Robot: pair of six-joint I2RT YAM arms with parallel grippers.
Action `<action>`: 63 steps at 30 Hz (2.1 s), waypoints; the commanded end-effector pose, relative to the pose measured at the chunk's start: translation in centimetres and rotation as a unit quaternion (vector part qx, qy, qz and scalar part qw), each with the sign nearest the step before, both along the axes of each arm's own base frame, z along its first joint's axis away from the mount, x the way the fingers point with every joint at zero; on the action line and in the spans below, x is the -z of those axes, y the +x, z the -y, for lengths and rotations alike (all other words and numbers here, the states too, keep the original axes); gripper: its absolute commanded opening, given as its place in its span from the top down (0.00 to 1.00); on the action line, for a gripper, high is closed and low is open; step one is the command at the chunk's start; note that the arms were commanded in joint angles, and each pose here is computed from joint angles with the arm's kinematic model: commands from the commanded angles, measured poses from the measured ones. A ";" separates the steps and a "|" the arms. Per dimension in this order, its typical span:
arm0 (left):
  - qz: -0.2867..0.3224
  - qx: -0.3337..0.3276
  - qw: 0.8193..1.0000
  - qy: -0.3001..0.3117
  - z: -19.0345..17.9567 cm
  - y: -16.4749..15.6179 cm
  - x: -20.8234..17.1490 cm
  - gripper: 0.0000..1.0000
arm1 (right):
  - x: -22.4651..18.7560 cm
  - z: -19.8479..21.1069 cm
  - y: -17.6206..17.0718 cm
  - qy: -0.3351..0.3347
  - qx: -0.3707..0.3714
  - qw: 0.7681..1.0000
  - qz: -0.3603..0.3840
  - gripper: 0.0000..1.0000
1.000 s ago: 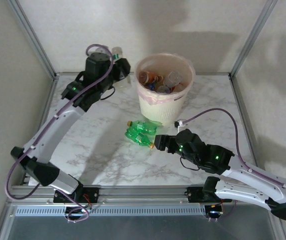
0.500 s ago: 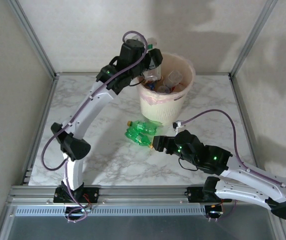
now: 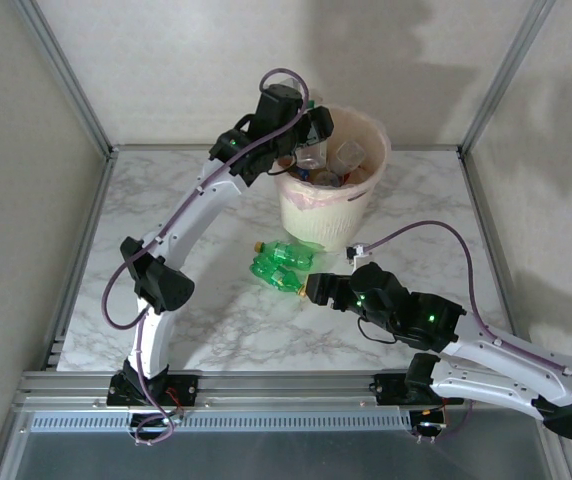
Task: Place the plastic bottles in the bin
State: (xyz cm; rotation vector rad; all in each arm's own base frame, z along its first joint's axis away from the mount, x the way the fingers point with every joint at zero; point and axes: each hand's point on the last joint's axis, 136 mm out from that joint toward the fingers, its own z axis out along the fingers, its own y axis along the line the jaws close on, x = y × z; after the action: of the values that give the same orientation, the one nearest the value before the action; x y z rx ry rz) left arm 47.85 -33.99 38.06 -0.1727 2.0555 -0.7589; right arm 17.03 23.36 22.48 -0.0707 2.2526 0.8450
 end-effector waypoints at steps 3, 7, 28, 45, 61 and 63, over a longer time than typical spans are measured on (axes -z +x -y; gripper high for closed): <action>-0.002 -0.005 1.000 0.013 -0.6 0.3 0.5 0.27 | 0.0 0.2 -0.1 -0.004 0.005 1.000 0.001 0.18; 0.001 -0.013 1.000 0.022 -1.3 0.1 0.2 0.21 | -0.2 0.2 0.0 -0.007 0.006 1.000 0.003 0.18; 0.061 -0.131 0.988 -0.046 -18.3 -10.5 -2.0 0.01 | 5.8 -4.6 0.9 -0.109 -0.072 0.991 -0.004 0.08; -0.063 -0.155 0.985 -0.036 -22.9 -14.3 11.7 0.10 | 11.8 -9.0 4.8 -0.214 -0.128 0.968 -0.001 0.09; -0.097 -0.150 0.984 -0.031 -23.3 -15.2 15.2 0.14 | 16.1 -11.1 9.0 -0.327 -0.146 0.934 0.008 0.09; -0.095 -0.150 0.984 -0.029 -23.4 -15.2 15.1 0.14 | 16.6 -11.6 9.1 -0.329 -0.152 0.932 0.006 0.10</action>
State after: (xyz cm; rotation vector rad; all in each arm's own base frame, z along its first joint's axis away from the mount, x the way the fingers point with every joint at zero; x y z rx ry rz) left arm 32.65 -10.80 22.37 -0.5915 2.1445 -0.6094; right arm 25.38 34.99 6.17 -0.7138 2.4576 0.2504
